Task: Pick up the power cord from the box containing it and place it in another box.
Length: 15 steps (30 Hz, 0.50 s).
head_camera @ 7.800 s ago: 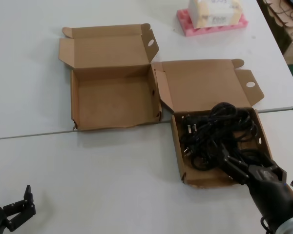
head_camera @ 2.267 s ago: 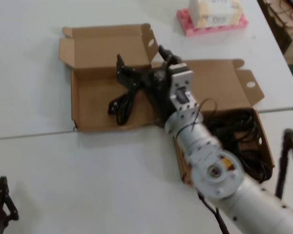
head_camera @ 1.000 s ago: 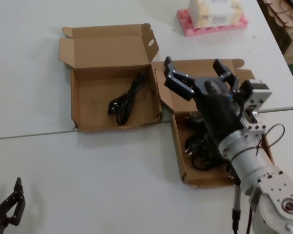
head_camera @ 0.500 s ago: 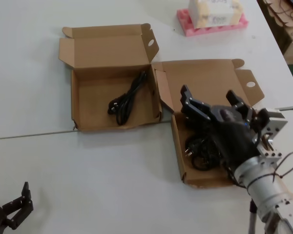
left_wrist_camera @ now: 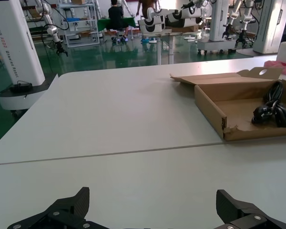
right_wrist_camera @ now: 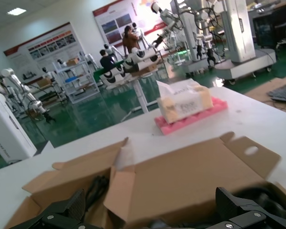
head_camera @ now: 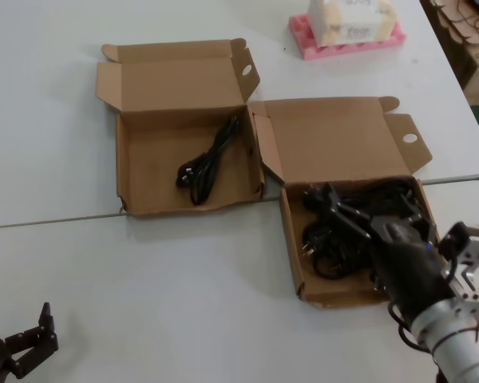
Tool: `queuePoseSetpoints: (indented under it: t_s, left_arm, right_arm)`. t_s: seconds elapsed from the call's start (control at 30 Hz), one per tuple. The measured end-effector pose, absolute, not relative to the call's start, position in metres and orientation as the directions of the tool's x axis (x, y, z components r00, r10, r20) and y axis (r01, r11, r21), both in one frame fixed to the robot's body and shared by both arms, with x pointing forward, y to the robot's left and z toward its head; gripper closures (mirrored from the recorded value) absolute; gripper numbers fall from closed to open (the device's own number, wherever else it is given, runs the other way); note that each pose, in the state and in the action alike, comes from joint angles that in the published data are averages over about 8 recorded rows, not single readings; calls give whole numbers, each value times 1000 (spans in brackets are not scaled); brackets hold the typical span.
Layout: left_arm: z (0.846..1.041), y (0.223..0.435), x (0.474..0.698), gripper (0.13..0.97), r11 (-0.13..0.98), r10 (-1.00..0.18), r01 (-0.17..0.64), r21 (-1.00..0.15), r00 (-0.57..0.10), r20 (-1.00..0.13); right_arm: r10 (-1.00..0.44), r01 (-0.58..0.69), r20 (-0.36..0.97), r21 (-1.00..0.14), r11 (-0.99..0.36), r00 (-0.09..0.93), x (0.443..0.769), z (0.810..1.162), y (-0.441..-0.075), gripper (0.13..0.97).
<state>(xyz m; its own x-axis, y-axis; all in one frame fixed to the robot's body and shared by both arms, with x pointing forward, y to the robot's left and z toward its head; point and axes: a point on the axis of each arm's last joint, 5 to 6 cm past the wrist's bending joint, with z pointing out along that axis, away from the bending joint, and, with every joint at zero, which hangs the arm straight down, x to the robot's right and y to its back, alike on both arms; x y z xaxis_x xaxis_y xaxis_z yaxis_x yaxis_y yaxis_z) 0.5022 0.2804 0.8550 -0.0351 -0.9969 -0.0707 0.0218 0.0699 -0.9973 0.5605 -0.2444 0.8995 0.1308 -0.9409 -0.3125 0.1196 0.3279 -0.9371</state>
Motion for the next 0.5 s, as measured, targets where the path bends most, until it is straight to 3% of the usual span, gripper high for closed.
queuePoseSetpoints:
  t_s: [0.27,0.5]
  left_arm:
    - [855,280,502,142,70,-997,22,-997,-35,-71]
    - [855,280,502,134,70,-997,22,-997,-35,-71]
  right_arm:
    - [-936,77,-337,-936,345,100,543,882,-257,130]
    - [-932,41,-355,-933,358,71,526,868,-269,130]
